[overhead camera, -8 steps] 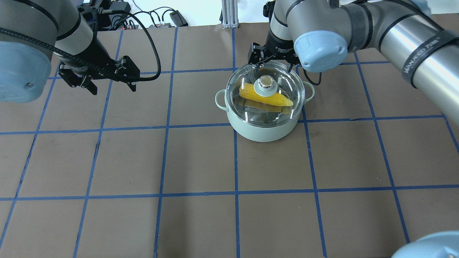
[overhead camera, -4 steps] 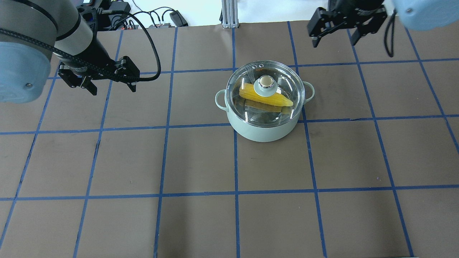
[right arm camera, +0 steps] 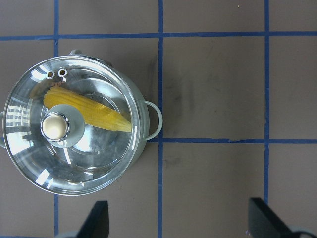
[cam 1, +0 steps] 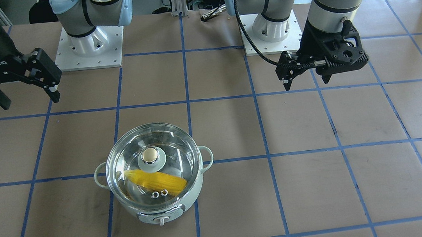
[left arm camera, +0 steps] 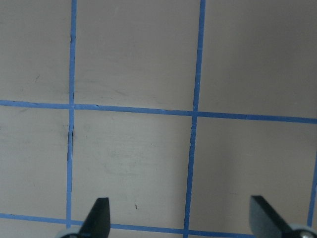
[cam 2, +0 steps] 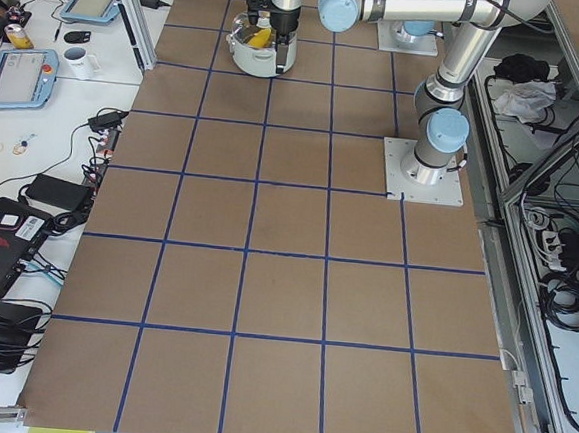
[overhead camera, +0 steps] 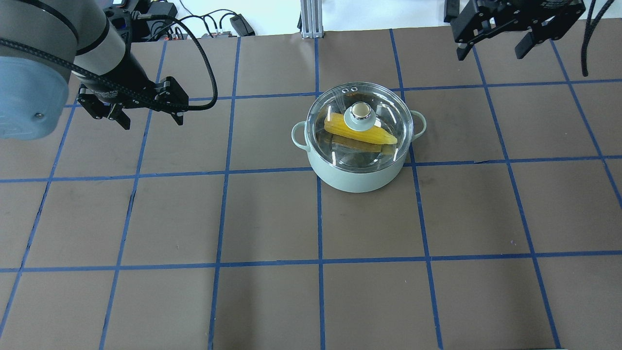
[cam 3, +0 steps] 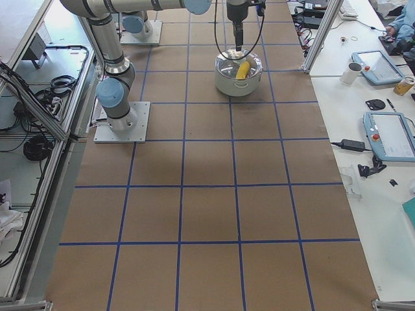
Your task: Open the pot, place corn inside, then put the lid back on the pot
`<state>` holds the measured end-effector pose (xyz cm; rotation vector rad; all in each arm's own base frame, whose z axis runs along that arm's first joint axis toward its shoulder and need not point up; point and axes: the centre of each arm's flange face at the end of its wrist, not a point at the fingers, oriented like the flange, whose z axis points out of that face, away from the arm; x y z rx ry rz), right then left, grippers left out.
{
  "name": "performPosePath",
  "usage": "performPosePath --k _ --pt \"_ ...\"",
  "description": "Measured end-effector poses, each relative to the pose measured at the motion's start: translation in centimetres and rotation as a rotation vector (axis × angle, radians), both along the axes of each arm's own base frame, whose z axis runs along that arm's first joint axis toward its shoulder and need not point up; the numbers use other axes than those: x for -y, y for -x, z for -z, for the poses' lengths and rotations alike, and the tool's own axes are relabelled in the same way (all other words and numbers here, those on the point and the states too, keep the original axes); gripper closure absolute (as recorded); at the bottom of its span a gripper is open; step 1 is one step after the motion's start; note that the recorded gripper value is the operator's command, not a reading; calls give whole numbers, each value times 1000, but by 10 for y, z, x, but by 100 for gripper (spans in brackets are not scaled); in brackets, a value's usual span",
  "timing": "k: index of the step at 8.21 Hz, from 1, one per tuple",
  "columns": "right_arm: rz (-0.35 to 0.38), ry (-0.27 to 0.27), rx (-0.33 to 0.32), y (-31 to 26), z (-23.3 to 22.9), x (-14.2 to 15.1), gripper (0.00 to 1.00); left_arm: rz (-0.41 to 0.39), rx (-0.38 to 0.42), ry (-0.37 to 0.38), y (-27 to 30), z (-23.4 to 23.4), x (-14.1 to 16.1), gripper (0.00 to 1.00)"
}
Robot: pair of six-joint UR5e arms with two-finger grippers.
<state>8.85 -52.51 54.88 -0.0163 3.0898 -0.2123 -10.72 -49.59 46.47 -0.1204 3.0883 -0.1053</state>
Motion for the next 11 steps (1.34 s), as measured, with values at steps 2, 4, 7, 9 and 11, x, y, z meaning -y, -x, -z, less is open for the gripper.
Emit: performPosePath --k 2,4,7,9,11 --pt "-10 16 1 -36 -4 -7 0 0 1 -1 0 0 0 0" --pt "-16 17 -7 -49 -3 -9 0 0 1 2 0 -1 -1 0" --pt "-18 13 -13 -50 -1 -9 0 0 0 4 0 -2 -1 0" --pt "-17 13 -13 -47 -1 -7 0 0 0 7 0 -3 -2 0" --pt "-14 13 -13 -45 0 -7 0 -1 -2 9 0 -4 -3 0"
